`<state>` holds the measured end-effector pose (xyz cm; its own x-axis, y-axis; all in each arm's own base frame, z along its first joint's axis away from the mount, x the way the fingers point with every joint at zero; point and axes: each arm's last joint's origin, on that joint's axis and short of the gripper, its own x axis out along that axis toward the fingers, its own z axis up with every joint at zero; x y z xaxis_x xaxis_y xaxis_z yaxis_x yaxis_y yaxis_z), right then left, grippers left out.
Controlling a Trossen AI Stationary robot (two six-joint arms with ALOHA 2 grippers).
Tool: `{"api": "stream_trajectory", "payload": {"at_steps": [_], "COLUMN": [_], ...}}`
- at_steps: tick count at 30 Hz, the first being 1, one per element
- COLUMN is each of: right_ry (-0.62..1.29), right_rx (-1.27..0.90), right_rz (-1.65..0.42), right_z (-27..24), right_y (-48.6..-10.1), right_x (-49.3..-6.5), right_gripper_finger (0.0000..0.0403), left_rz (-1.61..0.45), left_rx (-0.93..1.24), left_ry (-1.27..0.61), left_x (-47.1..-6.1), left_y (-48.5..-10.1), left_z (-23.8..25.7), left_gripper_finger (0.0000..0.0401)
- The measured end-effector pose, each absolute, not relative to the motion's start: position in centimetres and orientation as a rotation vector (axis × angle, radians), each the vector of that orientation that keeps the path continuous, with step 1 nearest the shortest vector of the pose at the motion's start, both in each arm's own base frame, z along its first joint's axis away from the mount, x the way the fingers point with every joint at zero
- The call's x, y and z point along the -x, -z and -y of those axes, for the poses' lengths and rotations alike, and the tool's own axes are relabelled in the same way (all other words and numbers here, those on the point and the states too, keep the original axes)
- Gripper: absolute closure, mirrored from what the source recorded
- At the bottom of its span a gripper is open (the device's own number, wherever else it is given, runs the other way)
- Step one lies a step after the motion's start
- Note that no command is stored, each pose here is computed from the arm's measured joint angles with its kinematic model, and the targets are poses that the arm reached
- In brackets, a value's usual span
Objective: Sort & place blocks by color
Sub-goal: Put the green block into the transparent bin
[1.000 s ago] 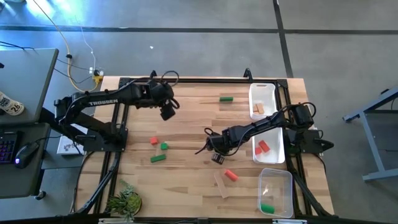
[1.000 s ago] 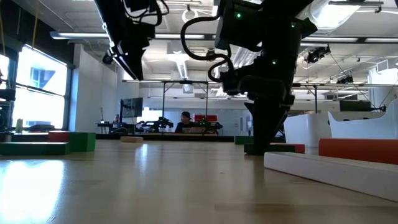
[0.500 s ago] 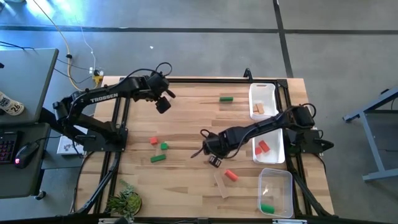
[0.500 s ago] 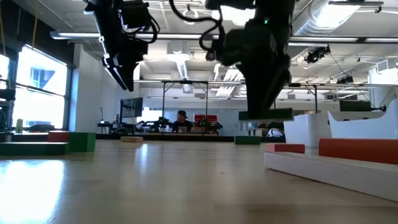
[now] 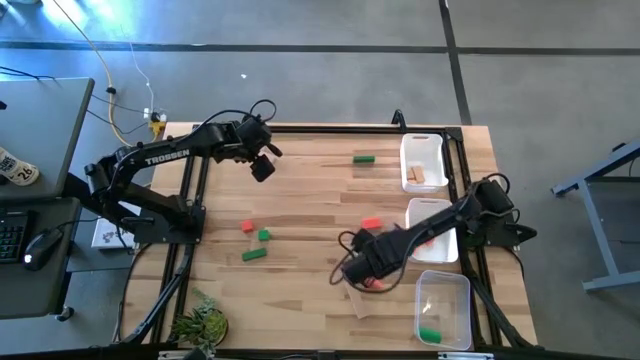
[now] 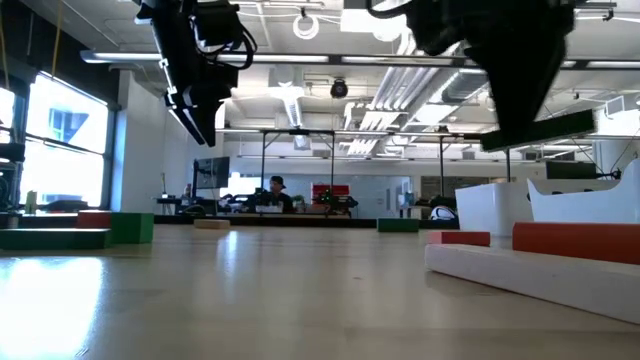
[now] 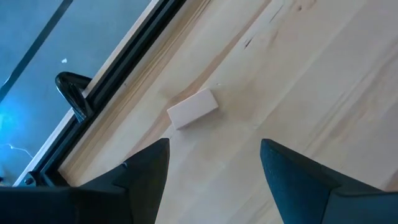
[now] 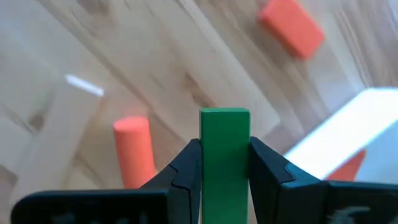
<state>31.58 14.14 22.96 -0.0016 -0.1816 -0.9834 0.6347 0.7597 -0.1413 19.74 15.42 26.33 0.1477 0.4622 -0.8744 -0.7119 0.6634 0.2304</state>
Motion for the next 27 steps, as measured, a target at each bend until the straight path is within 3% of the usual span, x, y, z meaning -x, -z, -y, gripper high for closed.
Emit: {"api": "stream_trajectory", "payload": {"at_steps": [12, 27], "right_ry": [0.724, 0.854], "right_rx": [-0.386, -0.46], "right_rz": [-1.579, -1.527], "right_z": [-19.3, -25.4], "right_y": [-23.2, -22.6], "right_x": [-27.1, -20.8], "right_gripper_finger": [0.033, 0.033], "left_rz": [-1.075, -1.023], "left_rx": [0.261, 0.374], "left_ry": [-0.856, -0.914], "left_x": [-20.3, -20.3], "left_y": [-26.6, -26.6], "left_z": [-15.6, -15.6], "left_gripper_finger": [0.0162, 0.0162]}}
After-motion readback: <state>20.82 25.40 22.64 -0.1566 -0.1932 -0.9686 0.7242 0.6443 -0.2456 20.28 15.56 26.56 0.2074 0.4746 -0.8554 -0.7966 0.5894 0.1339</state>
